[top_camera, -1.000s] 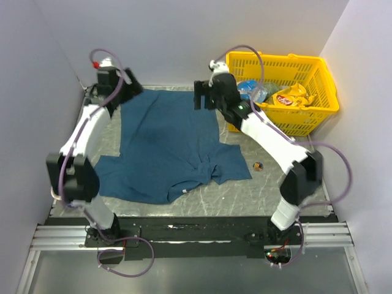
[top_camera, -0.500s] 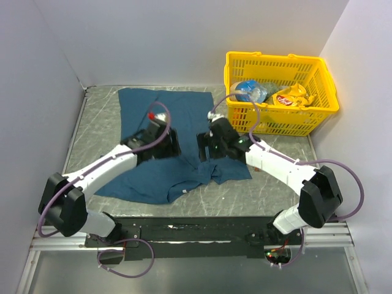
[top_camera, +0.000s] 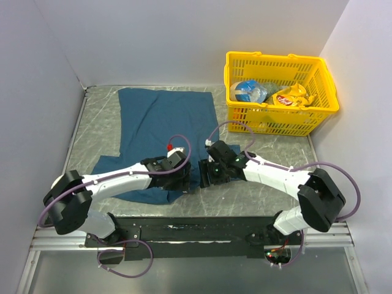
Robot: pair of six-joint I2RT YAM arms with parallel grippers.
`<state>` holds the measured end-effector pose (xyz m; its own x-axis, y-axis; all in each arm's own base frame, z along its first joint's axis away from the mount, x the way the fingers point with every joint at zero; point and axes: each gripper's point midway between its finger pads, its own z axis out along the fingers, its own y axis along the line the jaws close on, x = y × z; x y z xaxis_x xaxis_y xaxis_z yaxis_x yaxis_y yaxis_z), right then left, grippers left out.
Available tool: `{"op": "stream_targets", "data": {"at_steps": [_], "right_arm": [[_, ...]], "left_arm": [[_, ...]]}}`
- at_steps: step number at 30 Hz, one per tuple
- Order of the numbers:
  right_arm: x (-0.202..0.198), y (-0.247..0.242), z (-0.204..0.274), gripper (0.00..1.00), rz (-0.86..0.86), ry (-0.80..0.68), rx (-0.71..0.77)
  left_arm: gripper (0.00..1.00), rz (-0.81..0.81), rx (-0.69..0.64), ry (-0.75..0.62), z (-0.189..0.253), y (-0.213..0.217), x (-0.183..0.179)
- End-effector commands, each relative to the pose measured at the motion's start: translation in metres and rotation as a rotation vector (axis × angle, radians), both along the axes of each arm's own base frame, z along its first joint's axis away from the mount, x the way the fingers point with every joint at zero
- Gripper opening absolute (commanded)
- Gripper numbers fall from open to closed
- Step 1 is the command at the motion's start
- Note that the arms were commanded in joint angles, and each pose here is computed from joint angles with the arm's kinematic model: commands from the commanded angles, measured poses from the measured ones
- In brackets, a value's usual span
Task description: Pin the brooch onto the clothing
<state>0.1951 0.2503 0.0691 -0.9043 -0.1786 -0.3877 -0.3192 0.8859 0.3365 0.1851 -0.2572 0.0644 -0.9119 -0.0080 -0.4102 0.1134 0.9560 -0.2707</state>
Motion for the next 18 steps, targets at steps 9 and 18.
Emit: {"op": "stream_targets", "data": {"at_steps": [9,18], "right_arm": [[0.019,0.029,-0.024,0.68,-0.082,0.048,0.028],[0.039,0.032,-0.029,0.60,-0.178,-0.017,0.050]], "left_arm": [[0.55,0.054,0.037,0.038,-0.030,0.012,-0.014],[0.40,0.061,0.061,0.093,-0.048,0.021,-0.026]]}}
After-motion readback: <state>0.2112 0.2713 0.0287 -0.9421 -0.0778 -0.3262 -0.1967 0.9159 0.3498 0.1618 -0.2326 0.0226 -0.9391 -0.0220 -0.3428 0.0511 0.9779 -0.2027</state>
